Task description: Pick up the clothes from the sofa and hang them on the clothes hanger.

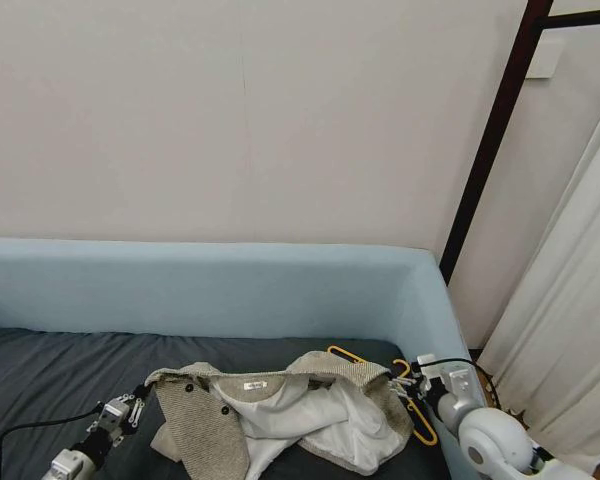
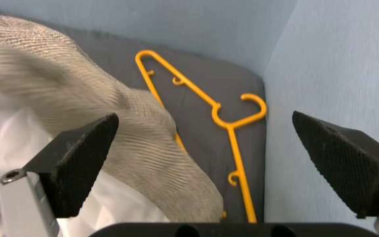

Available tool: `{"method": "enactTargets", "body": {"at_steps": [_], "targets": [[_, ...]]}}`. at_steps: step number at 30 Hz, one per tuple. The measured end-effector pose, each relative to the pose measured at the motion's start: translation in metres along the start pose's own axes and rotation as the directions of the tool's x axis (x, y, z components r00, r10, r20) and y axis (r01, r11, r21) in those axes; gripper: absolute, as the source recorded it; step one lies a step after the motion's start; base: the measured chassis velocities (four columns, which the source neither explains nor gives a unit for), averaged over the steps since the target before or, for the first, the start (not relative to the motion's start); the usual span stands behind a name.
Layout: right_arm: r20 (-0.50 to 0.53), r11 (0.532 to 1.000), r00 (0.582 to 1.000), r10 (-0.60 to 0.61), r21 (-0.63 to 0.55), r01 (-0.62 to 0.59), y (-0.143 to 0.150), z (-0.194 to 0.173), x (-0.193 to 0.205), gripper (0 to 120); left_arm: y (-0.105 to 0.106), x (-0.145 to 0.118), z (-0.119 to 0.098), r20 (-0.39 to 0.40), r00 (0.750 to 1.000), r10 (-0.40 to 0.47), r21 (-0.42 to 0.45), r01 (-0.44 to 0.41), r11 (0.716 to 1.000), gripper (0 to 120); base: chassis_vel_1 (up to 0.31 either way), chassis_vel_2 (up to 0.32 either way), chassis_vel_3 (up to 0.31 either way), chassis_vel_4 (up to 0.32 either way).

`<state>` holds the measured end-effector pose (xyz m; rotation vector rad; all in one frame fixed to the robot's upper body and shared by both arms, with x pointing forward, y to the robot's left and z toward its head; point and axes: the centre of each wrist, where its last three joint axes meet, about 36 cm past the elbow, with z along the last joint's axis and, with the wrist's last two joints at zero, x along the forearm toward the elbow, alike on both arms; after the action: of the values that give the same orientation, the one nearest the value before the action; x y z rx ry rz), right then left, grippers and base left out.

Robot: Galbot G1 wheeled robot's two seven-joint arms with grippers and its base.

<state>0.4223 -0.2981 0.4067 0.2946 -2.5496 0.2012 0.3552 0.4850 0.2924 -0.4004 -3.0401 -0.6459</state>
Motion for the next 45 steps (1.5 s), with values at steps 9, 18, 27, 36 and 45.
{"method": "enactTargets", "body": {"at_steps": [9,18,27,36,45], "targets": [[-0.006,0.999,0.999,-0.043,0.023,0.043,-0.007,0.013,-0.003,100,0.03,0.004,-0.005,0.012,0.998,-0.067,-0.002,0.067,0.998,0,0.0,0.0,0.0,0.0],[-0.012,0.985,0.996,-0.083,-0.15,0.08,-0.001,0.003,-0.075,100,0.043,0.004,-0.025,0.062,0.995,-0.073,-0.014,0.074,0.997,0,0.0,0.0,0.0,0.0],[-0.084,0.994,0.995,-0.06,-0.101,0.052,-0.017,0.023,-0.151,100,0.036,0.004,-0.029,0.085,0.995,-0.053,-0.021,0.055,0.998,0,0.0,0.0,0.0,0.0],[-0.154,0.992,0.988,-0.031,-0.128,0.011,-0.044,0.051,-0.175,100,0.018,0.001,-0.033,0.102,0.995,-0.014,-0.024,0.017,1.0,0,0.0,0.0,0.0,0.0],[-0.193,0.992,0.981,-0.023,-0.13,-0.002,-0.056,0.066,-0.183,97,0.015,-0.002,-0.037,0.115,0.993,-0.001,-0.027,0.004,1.0,0,0.0,0.0,0.0,0.0]]}}
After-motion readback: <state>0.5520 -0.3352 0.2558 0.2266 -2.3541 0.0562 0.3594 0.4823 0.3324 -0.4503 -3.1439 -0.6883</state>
